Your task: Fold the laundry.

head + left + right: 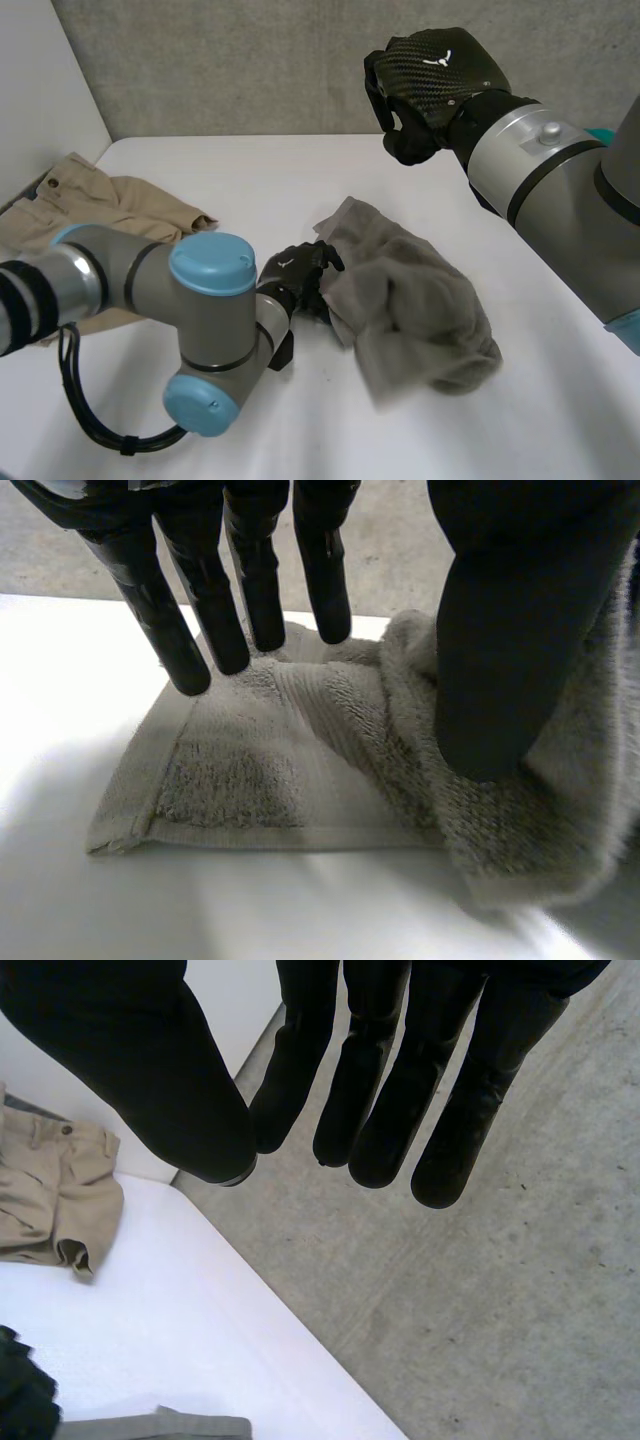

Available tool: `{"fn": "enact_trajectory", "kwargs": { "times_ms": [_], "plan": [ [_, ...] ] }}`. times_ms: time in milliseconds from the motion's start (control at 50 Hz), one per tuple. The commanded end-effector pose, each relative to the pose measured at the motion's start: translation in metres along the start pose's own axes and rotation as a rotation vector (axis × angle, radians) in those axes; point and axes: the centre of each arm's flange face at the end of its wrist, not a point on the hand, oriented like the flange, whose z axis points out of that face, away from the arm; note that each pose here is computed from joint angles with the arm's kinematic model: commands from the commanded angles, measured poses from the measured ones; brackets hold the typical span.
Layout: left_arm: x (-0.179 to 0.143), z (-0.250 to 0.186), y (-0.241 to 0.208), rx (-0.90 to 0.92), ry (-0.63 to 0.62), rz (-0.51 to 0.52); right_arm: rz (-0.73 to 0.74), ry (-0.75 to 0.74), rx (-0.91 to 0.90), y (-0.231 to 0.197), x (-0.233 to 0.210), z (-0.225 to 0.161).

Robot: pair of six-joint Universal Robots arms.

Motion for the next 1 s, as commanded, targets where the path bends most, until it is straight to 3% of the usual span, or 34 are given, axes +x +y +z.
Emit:
{"fn": "enact_trajectory", "kwargs": {
  "times_ms": [20,140,280,340,500,720,860,1000],
  "plan": [
    [0.000,0.015,0.022,-0.027,-0.004,-0.015,0.008,-0.003,-0.007,-0.002,0.000,-0.007],
    [0.002,0.012,0.022,-0.030,0.000,-0.001,-0.011,-0.052,-0.167,0.026,-0.006,-0.018],
    [-0.014,0.003,-0.039,0.098,-0.043,0.025,-0.030,-0.078,-0.495,0.106,0.003,-0.035],
    [-0.023,0.000,-0.059,0.137,-0.069,0.080,0.001,-0.085,-0.577,0.132,0.000,-0.042],
    [-0.038,0.001,-0.061,0.114,-0.124,0.401,-0.010,-0.100,-0.590,0.170,-0.014,-0.060],
    [-0.048,0.017,-0.029,0.014,-0.116,0.732,-0.046,-0.160,-0.513,0.153,-0.026,-0.093],
    [-0.032,0.020,-0.015,0.005,0.053,0.763,-0.070,-0.122,-0.456,0.134,-0.020,-0.100],
    [-0.027,0.024,-0.012,0.010,0.097,0.762,-0.080,-0.121,-0.473,0.121,-0.014,-0.110]
  ]
}}
